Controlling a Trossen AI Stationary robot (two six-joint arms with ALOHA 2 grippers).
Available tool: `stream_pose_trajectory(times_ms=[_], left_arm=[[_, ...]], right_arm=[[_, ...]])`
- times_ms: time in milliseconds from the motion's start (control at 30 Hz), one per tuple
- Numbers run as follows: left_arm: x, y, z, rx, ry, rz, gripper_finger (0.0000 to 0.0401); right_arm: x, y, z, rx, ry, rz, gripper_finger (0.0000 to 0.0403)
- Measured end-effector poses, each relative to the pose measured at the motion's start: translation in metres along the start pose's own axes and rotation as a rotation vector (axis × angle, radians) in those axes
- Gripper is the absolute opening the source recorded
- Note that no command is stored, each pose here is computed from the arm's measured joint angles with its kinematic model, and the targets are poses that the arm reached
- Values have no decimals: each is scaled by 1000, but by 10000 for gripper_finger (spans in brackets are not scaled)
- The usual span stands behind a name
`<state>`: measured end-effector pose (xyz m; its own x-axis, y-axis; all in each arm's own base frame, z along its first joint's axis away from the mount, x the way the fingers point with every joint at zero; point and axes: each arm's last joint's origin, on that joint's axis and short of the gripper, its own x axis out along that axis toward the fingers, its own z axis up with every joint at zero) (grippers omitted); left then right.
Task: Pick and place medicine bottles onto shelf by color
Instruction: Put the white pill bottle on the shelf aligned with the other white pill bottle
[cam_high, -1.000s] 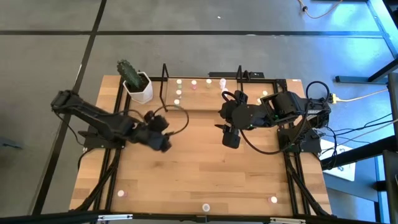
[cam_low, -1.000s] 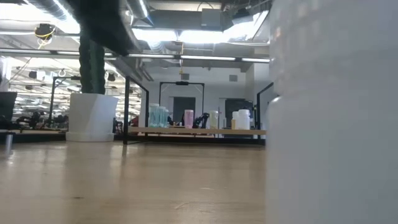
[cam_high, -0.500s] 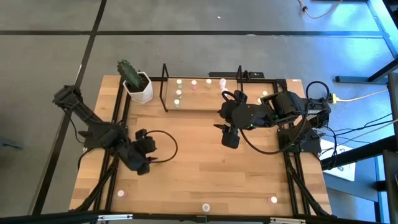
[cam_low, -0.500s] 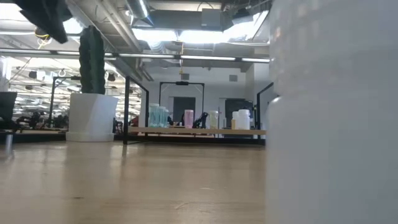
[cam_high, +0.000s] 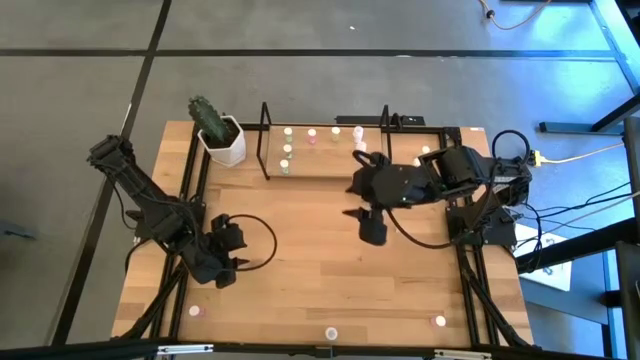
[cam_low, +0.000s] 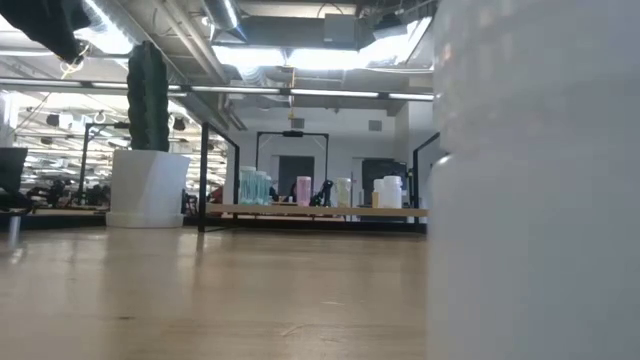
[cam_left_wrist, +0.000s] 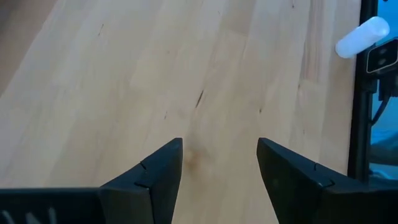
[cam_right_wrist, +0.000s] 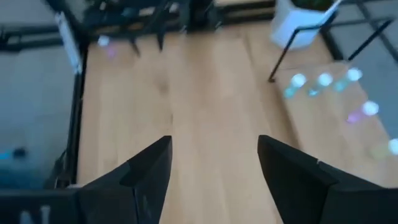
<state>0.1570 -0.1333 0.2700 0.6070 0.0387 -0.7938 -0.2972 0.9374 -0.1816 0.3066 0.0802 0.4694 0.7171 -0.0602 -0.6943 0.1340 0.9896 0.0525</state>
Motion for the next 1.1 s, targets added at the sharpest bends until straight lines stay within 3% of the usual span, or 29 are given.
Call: stream_pose_trajectory(times_ms=[200, 267, 400, 667, 1100], left_arm=[[-1, 0, 0, 2, -33, 16, 201], [-1, 0, 0, 2, -38, 19, 201], [-1, 0, 0, 4, -39, 20, 199], [-1, 1, -1, 39, -31, 32, 199], [-1, 1, -1, 124, -29, 34, 200]], right_arm=[[23, 25, -22, -281, 125, 72, 239], [34, 32, -31, -310, 157, 85, 239], [54, 41, -44, -273, 213, 127, 239], [99, 61, -77, -289, 297, 319, 239], [137, 83, -100, -133, 171, 417, 239]])
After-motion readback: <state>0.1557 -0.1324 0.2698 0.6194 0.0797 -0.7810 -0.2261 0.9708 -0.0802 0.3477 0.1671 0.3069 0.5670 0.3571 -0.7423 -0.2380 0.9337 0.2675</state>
